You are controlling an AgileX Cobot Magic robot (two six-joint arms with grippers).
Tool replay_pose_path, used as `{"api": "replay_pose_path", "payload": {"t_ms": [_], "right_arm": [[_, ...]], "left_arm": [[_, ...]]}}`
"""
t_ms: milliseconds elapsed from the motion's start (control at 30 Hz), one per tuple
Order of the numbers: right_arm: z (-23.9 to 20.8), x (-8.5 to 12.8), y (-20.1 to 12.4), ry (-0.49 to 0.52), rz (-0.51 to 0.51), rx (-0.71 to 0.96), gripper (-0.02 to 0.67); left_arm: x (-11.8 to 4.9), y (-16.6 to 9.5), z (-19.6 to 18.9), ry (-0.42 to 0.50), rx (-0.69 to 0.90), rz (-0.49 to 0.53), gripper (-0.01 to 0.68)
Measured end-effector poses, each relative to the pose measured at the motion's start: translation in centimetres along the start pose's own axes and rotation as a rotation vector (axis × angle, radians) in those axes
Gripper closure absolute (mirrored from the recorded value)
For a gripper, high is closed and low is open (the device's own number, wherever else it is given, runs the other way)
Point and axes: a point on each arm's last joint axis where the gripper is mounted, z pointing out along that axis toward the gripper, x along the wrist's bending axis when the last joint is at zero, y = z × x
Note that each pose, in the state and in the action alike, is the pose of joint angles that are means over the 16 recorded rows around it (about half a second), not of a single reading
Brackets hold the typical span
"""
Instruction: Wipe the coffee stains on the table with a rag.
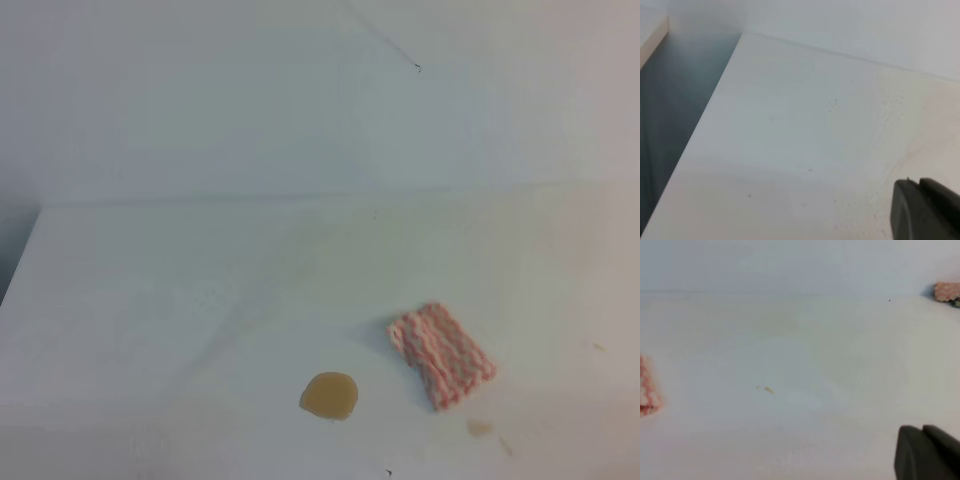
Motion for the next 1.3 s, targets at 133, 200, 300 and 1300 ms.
{"api": "replay_pose_path", "payload": {"t_ms": [133,200,300,1300], "right_arm": [[0.0,0.0,0.0,-0.001,-0.002,0.002,0.652],[0.0,0.0,-0.1,-0.001,-0.003,0.004,0.652],[0.0,0.0,-0.1,-0.001,-0.003,0.004,0.652],[-0.5,0.1,3.0,0.035,0.125,-0.330,0.652]], "left_arm": [[0.0,0.0,0.0,0.000,0.000,0.000,0.672],[0.0,0.0,0.0,0.000,0.000,0.000,0.672],[0.0,0.0,0.0,0.000,0.000,0.000,0.672],[0.0,0.0,0.0,0.000,0.000,0.000,0.672]]}}
